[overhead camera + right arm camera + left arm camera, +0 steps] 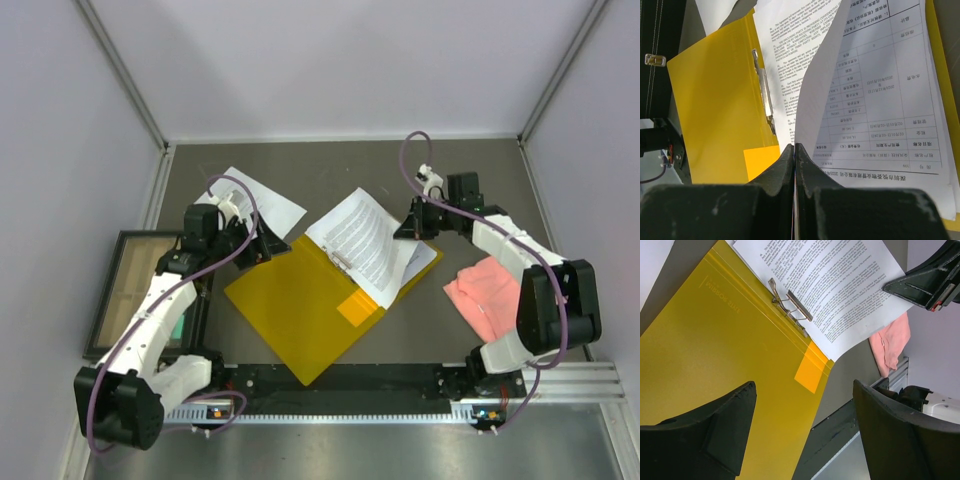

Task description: Put the files into the folder

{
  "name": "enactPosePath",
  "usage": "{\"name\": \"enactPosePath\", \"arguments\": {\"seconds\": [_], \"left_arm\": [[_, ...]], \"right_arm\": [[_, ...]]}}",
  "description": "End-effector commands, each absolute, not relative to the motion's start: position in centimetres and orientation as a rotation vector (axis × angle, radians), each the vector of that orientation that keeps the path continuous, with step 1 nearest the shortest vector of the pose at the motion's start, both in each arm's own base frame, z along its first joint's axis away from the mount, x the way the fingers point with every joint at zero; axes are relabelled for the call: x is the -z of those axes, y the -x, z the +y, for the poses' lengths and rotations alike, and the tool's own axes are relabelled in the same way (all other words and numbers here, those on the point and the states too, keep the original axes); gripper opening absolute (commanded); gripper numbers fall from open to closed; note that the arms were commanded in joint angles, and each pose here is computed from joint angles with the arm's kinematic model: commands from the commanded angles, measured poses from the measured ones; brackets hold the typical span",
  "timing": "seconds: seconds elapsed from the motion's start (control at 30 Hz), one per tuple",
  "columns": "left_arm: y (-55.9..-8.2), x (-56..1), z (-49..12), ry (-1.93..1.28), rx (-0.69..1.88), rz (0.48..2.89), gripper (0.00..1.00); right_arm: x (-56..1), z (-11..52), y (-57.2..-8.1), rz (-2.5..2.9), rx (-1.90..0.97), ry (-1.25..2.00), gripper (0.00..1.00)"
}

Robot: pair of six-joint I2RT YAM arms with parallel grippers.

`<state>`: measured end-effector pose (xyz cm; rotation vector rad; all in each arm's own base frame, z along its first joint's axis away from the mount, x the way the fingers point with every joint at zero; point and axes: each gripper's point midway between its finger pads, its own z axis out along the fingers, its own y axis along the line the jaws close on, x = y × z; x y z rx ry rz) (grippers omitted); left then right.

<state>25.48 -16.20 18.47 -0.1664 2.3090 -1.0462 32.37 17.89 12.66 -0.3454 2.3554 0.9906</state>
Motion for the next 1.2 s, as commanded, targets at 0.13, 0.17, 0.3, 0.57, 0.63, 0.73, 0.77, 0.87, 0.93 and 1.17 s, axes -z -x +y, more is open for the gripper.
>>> {"name": "enactPosePath", "arguments": {"seconds": [0.13, 0.17, 0.3, 0.57, 0.63, 0.73, 0.77, 0.87, 0.93, 1.17], "left_arm": [[-25.7, -19.9, -16.5, 0.125, 1.058, 2.253, 0.82], [-25.8, -19.9, -16.5, 0.125, 1.058, 2.249, 0.82], [-25.6, -20.2, -16.5, 0.115, 1.057, 2.245, 0.82], [-25.5, -19.8, -16.5, 0.120, 1.054, 2.258, 0.82], [-25.5, -19.8, -16.6, 0.120, 1.063, 2.256, 0.82], [-25.5, -19.9, -16.7, 0.113, 1.065, 2.258, 0.82], [-25.4, -20.0, -16.7, 0.114, 1.064, 2.255, 0.82], [-25.3, -19.8, -16.6, 0.113, 1.057, 2.260, 0.82], [-25.3, -19.8, -16.6, 0.117, 1.059, 2.262, 0.82], [-25.8, -20.5, -16.6, 0.125, 1.051, 2.244, 0.82]], "right_arm": [[-14.3, 18.1, -35.5, 2.272, -0.930, 0.294, 0.00], [-14.1, 18.1, -35.6, 2.277, -0.937, 0.271, 0.00], [-13.6, 18.6, -35.3, 2.285, -0.980, 0.283, 0.00], [-13.0, 17.9, -34.3, 2.327, -0.930, 0.355, 0.00], [-12.9, 17.9, -34.2, 2.330, -0.937, 0.354, 0.00], [-12.6, 17.9, -34.2, 2.346, -0.934, 0.351, 0.00], [-12.5, 17.8, -34.2, 2.353, -0.927, 0.350, 0.00], [-12.2, 17.6, -34.3, 2.372, -0.903, 0.344, 0.13], [-12.0, 17.4, -34.3, 2.388, -0.866, 0.335, 0.30], [-11.4, 10.1, -38.2, 2.506, -0.131, 0.058, 0.57]]}}
